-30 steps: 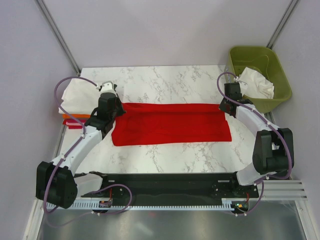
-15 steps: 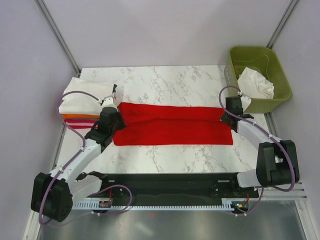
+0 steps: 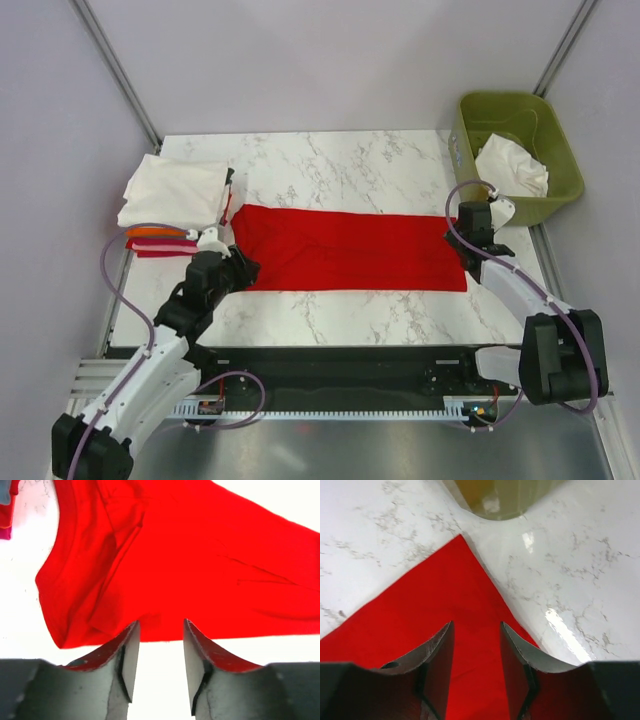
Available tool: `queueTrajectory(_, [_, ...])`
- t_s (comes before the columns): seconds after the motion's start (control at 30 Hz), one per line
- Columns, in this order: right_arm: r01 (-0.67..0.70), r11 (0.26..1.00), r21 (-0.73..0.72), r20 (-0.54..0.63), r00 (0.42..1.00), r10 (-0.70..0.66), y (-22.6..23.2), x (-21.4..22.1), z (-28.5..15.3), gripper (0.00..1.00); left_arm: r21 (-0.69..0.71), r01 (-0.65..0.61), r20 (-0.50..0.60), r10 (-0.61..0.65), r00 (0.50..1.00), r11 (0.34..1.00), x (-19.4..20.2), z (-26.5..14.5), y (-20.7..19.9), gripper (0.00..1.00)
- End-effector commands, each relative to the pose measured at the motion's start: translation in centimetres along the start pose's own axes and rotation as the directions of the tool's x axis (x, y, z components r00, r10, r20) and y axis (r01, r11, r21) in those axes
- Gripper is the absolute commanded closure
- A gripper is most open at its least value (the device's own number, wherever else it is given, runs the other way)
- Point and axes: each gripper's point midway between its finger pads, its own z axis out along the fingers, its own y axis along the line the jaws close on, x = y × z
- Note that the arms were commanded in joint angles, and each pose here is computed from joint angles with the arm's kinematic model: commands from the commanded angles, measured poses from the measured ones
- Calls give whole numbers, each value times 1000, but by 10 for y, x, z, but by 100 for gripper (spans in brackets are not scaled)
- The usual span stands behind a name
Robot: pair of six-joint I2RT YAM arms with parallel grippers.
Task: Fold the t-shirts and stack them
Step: Fold the tshirt
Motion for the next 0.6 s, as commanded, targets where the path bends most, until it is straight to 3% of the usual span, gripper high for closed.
queueTrajectory(0.0, [2,988,-156,34,999,3,36,-14,-10,52,53,41,16,-42,999,998,0,-13,-8,52])
queueTrajectory(0.2, [62,905,-421,-61,993,-97,108,11,-30,53,35,53,7,-53,999,998,-10,-14,-12,40])
queueTrajectory(0.23, [64,853,-517,-79,989,-122,134,18,-44,53,13,57,10,-57,998,998,-12,-11,-10,34])
queueTrajectory(0.27, [72,835,-546,-97,984,-148,144,29,-44,53,2,60,14,-60,998,998,-14,-8,-9,32])
queueTrajectory(0.33, [58,725,-686,-128,972,-198,182,44,-68,53,-41,64,5,-64,998,997,-19,0,-7,32])
queueTrajectory(0.47, [29,583,-812,-167,945,-279,237,72,-89,53,-133,95,1,-96,995,986,-35,21,-2,29])
queueTrajectory(0.57, [-4,525,-851,-211,919,-334,259,96,-94,53,-174,116,7,-117,993,978,-47,34,1,31])
